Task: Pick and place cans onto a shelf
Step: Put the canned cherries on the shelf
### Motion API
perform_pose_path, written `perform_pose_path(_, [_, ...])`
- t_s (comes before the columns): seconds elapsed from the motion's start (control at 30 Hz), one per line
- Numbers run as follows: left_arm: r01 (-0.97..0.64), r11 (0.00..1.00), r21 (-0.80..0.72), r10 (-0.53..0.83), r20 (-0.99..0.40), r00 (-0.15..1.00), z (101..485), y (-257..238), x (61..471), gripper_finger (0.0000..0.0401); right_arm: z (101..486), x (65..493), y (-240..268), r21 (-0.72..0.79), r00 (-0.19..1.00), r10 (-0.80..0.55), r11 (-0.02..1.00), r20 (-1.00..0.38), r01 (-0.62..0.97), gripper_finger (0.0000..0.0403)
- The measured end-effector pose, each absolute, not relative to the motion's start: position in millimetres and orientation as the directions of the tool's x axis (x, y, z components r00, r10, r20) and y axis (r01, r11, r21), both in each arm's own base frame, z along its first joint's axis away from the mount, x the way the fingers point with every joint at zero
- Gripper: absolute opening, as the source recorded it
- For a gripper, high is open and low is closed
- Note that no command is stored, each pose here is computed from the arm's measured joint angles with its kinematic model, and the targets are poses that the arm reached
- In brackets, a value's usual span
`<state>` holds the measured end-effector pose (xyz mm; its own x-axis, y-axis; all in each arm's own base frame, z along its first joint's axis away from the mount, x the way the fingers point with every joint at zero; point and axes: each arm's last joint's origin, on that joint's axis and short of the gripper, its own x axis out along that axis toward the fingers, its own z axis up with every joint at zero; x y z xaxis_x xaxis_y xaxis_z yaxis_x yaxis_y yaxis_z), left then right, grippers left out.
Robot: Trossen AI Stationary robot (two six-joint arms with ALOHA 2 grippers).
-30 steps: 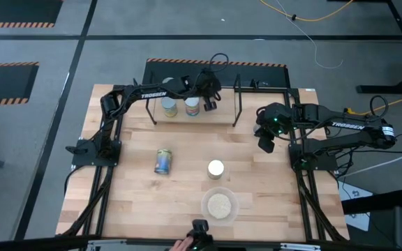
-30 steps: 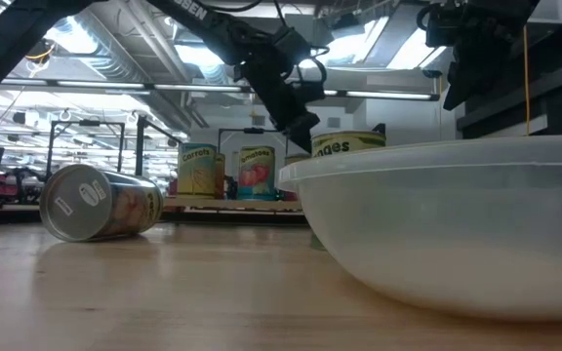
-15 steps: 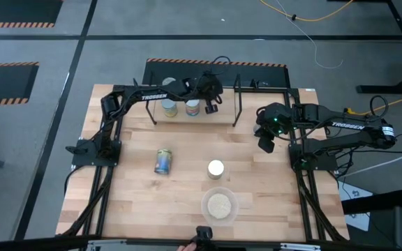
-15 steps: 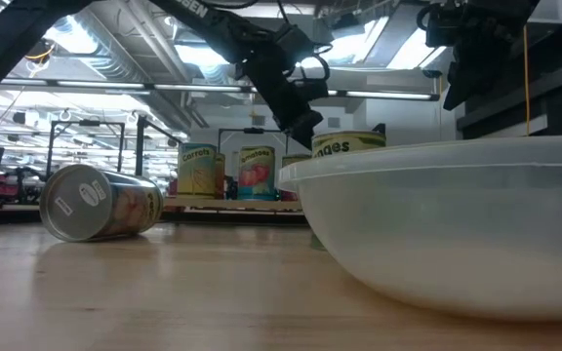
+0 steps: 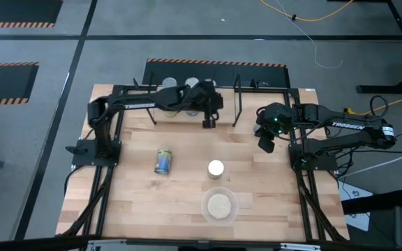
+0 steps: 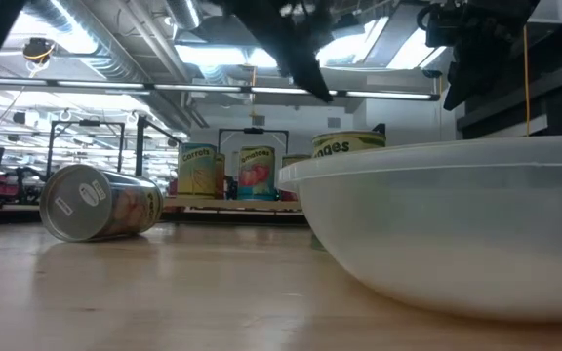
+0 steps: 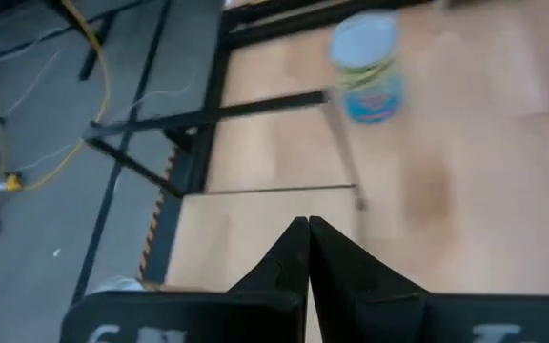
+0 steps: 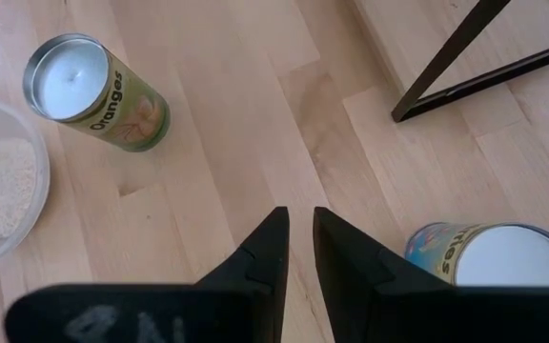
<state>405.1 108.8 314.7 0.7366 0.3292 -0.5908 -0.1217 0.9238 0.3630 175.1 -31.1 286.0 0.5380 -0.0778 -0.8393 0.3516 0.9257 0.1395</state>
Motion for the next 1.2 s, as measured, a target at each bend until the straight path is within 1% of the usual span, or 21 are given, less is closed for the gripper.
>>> perform_pose_path(0.17, [-0.053, 0.944, 0.325, 0.259, -0.634, 0.729, 350.3, 66.8, 372.3, 0.0001, 285.9, 175.1, -31.1, 0.139, 0.537, -0.078, 0.926, -0.840, 0.351, 0.0058])
perform_pose_path(0.3, [-0.029, 0.962, 0.272, 0.212, -0.674, 0.708, 377.3, 38.5, 334.4, 0.0003, 286.0, 175.4, -31.2, 0.139, 0.539, -0.078, 0.926, -0.838, 0.350, 0.0058])
perform_pose_path(0.4, [-0.042, 0.971, 0.234, 0.194, -0.675, 0.712, 380.5, 22.2, 308.0, 0.0004, 286.3, 175.7, -31.2, 0.142, 0.543, -0.079, 0.925, -0.836, 0.352, 0.0058])
perform_pose_path(0.47, [-0.047, 0.974, 0.222, 0.186, -0.667, 0.721, 370.6, 11.4, 291.0, 0.0002, 286.5, 175.9, -31.3, 0.142, 0.546, -0.079, 0.925, -0.834, 0.351, 0.0058])
perform_pose_path(0.57, [-0.067, 0.980, 0.185, 0.173, -0.646, 0.743, 344.6, -1.2, 267.3, 0.0002, 286.6, 176.3, -31.4, 0.143, 0.549, -0.080, 0.925, -0.832, 0.351, 0.0058])
perform_pose_path(0.73, [-0.085, 0.990, 0.110, 0.133, -0.573, 0.808, 303.9, -15.3, 237.8, 0.0008, 286.8, 176.5, -31.4, 0.159, 0.551, -0.080, 0.914, -0.831, 0.372, 0.0058])
perform_pose_path(0.9, [-0.057, 0.995, 0.083, 0.091, -0.504, 0.859, 272.7, -23.8, 222.5, 0.0009, 286.8, 176.6, -31.7, 0.172, 0.552, -0.082, 0.904, -0.830, 0.392, 0.0058])
perform_pose_path(1.1, [-0.045, 0.996, 0.081, 0.079, -0.474, 0.877, 240.3, -27.5, 215.9, 0.0009, 286.9, 176.6, -31.7, 0.168, 0.553, -0.082, 0.907, -0.829, 0.386, 0.0058])
perform_pose_path(1.2, [-0.049, 0.996, 0.078, 0.079, -0.452, 0.889, 226.9, -27.6, 213.7, 0.0009, 287.0, 176.8, -31.7, 0.149, 0.554, -0.082, 0.921, -0.828, 0.359, 0.0058])
